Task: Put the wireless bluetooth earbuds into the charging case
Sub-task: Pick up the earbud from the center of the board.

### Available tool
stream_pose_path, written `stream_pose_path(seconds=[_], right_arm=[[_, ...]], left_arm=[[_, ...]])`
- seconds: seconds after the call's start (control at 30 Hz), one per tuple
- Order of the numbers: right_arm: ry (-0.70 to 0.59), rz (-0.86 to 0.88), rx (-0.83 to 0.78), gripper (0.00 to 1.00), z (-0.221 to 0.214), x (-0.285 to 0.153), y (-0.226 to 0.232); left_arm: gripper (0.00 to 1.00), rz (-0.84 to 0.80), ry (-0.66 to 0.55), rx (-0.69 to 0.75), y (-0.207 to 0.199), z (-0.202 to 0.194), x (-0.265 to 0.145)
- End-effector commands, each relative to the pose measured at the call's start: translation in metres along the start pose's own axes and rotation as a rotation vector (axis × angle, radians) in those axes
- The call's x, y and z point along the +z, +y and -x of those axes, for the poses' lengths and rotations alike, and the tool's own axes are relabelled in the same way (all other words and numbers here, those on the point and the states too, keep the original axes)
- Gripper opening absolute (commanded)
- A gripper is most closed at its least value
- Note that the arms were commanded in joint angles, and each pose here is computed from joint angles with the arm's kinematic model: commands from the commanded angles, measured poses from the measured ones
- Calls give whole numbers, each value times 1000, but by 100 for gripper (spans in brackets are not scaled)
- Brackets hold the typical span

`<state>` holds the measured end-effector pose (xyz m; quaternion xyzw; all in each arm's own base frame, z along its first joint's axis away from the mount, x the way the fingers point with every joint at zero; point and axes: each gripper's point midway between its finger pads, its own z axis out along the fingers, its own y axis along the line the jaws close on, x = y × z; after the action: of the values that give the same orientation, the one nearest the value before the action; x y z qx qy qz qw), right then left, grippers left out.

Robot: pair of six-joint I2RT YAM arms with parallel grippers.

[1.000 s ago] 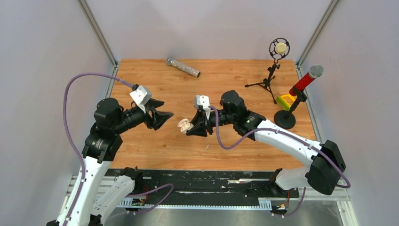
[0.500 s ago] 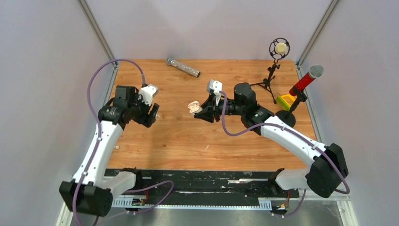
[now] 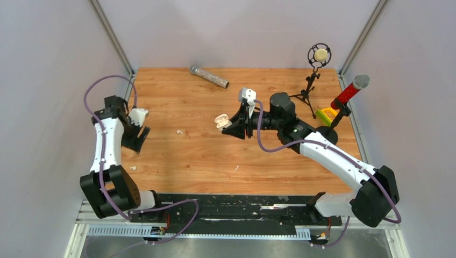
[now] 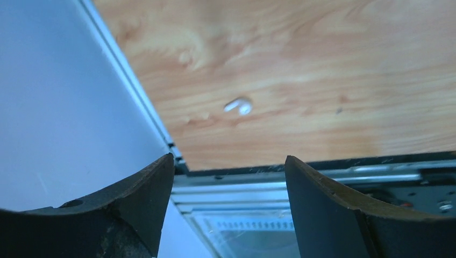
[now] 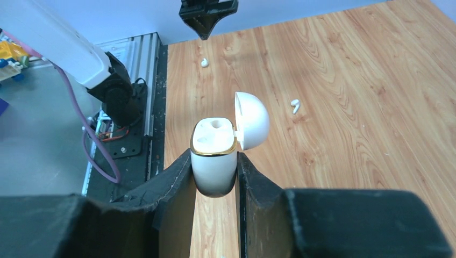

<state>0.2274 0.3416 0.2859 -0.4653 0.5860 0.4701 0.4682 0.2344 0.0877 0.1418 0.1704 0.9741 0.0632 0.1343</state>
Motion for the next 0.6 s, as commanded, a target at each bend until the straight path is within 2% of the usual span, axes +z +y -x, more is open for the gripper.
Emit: stream_pose_path(seconds=[0.0,0.03,0.17,0.27,0.57], right_arm=[[-93,49,-31,0,51,-5,27],[-96,43,-35,0,54,-4,30],[-82,32,-49,0,57,8,42],[-80,53,-52,0,56,16,53],[-75,60,-80,0,54,27,56]], left_arm=[[78,59,83,159,45,-49,5],[77,78,83,140,53,-60,10],[68,86,85,267,56,-81,29],[55,83,104,332,62,-95,44],[55,-33,-26,424,52,-86,77]])
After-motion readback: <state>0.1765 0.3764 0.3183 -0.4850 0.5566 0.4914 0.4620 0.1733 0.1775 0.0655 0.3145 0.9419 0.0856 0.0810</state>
